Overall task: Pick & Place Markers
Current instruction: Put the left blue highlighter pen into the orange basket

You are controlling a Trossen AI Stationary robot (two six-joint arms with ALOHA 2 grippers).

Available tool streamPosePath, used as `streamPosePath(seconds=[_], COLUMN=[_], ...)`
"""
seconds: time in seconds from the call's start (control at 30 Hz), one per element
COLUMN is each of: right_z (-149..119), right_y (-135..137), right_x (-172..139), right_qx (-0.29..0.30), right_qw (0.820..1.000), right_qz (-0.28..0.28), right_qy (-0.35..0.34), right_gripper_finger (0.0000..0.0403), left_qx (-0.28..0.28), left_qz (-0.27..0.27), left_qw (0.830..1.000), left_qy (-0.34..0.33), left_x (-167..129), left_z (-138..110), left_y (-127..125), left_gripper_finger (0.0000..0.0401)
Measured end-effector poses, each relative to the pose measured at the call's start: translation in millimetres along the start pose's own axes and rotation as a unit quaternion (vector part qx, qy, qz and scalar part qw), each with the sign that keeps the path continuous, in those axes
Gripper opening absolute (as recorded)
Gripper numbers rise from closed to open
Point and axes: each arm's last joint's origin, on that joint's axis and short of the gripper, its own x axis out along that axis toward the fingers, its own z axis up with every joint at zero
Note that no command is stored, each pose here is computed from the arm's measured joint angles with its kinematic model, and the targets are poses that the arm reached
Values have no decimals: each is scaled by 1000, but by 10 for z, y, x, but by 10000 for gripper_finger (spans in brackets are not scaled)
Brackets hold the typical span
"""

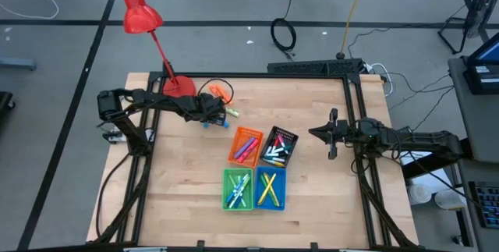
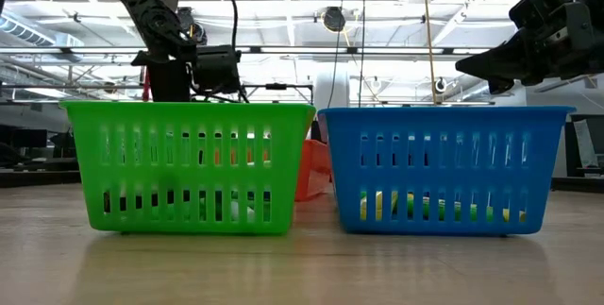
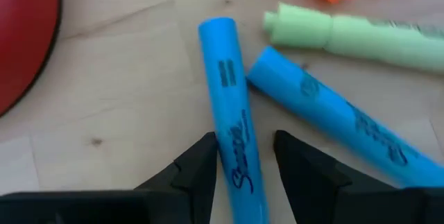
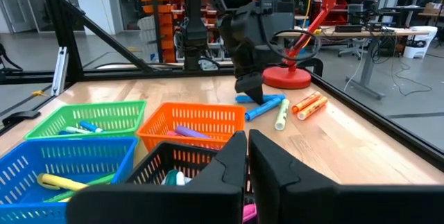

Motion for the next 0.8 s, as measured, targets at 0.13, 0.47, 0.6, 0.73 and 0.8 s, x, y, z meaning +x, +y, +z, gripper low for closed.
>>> streamPosePath(seconds=[0.13,0.47,0.6,0.73,0.8], right_z=[0,0,0,0,0], right_y=[0,0,0,0,0], right_x=[0,0,0,0,0], right_qx=[0,0,0,0,0], right_qw=[1000,1000,1000,1000,1000], right_qz=[0,0,0,0,0], right_qy=[0,0,0,0,0], right_gripper_finger=[8,8,8,8,8], left_qx=[44,42,27,22,20], left_qz=[-4,6,6,11,14], left_qw=[999,999,1000,1000,999], left_qy=[14,13,-2,-17,-31], left_x=[-22,-34,-23,-18,-16], left_z=[-97,-154,-112,-84,-72], left_y=[-45,-59,-53,-47,-53], left_gripper_finger=[152,152,152,152,152])
